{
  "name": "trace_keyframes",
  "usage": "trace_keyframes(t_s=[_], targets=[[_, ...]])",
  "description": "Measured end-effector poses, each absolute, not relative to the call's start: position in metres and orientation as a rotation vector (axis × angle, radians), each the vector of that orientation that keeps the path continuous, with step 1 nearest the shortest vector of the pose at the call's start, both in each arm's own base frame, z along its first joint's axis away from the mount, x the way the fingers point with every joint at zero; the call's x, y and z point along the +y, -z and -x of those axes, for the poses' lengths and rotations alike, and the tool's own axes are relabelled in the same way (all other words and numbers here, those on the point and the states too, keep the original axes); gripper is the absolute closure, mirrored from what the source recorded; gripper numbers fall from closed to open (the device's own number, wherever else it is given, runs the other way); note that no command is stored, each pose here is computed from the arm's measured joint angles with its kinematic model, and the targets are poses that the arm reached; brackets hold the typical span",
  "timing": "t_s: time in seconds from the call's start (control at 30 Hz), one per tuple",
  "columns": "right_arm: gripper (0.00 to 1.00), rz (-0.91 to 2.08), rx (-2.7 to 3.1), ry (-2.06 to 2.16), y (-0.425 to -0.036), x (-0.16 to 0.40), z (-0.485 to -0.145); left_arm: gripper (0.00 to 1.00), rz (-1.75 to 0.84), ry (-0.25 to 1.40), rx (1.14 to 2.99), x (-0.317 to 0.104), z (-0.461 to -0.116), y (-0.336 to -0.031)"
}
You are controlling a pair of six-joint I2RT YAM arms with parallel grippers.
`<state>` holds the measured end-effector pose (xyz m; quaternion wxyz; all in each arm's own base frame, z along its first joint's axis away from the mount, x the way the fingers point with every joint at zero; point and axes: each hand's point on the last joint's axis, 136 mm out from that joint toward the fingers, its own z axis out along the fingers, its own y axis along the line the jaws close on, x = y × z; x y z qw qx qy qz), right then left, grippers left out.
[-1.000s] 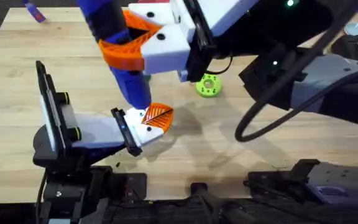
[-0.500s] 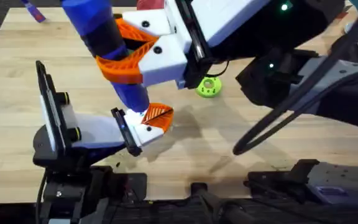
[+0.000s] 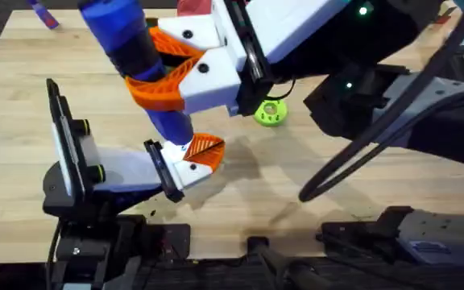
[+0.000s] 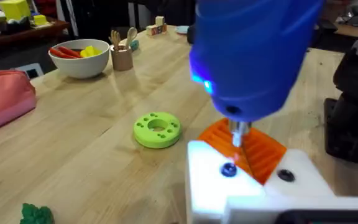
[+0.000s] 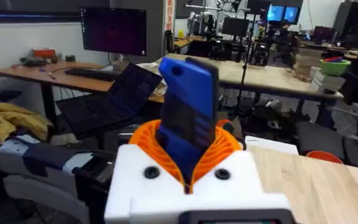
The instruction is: Pick up the gripper from the table and insert it into the empty holder that is missing its gripper. Then pick up a screw, insert it into the mounting hole, and use the screwdriver to tighten it. Finally, clean up the table by picking up the vegetable and placing it into the bucket.
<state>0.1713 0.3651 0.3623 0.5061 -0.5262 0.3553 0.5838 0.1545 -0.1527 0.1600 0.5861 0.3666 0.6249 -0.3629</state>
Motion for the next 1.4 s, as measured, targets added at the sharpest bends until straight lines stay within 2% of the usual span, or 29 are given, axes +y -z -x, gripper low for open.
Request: trace_keyframes(t_s=[0.3,1.4], targets=[[0.978,1.286,0.829,-1.428,-0.361,0.371,-0.161,0.994,-0.855,0.846,1.457,-0.153,-0.154,-0.160],[0.978,1.296,0.853,-1.426,-0.351,0.370,-0.171,0.994,-0.855,0.846,1.457,-0.153,-0.154,-0.160]])
